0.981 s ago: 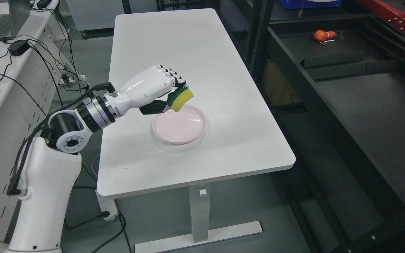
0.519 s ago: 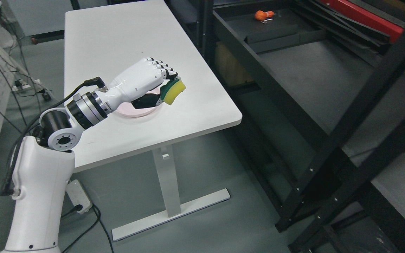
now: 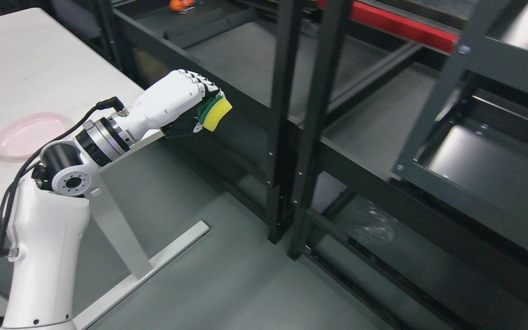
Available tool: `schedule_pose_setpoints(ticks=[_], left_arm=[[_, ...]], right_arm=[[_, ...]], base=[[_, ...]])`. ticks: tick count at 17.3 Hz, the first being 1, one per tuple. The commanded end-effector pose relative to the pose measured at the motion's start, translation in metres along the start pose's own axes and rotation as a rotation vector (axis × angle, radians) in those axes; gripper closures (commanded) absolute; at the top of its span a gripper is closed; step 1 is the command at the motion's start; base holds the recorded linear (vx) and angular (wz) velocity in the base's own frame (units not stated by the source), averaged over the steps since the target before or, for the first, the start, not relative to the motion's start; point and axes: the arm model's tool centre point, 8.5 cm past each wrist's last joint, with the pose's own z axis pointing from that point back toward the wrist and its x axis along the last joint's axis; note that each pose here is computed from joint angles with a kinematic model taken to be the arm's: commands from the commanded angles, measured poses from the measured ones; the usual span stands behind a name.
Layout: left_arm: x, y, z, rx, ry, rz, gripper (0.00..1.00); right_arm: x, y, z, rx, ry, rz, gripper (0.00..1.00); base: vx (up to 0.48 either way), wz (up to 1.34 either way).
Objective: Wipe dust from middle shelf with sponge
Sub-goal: 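Turn toward the metal shelf holding the sponge in the left hand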
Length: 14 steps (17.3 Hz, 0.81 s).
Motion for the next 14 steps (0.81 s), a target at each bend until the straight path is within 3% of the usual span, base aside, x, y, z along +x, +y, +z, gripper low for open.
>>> schedule_pose_setpoints(ticks=[1,8,14], left_arm=[[-0.0117,0.0091,0.0137,0.034,0.046,0.002,0.99],[-0.0100,0.0110,0.0086,0.041,0.037,0.006,0.99],[-0.0127,0.0085,0.0070,0.032,0.041,0.016,0.99]], right_arm=[[0.0028,-0.0097,-0.0007,-0.014,0.048,0.003,0.00],[0.0027,-0.0097,-0.0007,-0.014,0.050,0.003,0.00],[0.0019,-0.0101,-0.0007,-0.015,0.050,0.003,0.00]], base=[[-0.315,-0.92],[-0.227,-1.11],[-0.071,-0.83]])
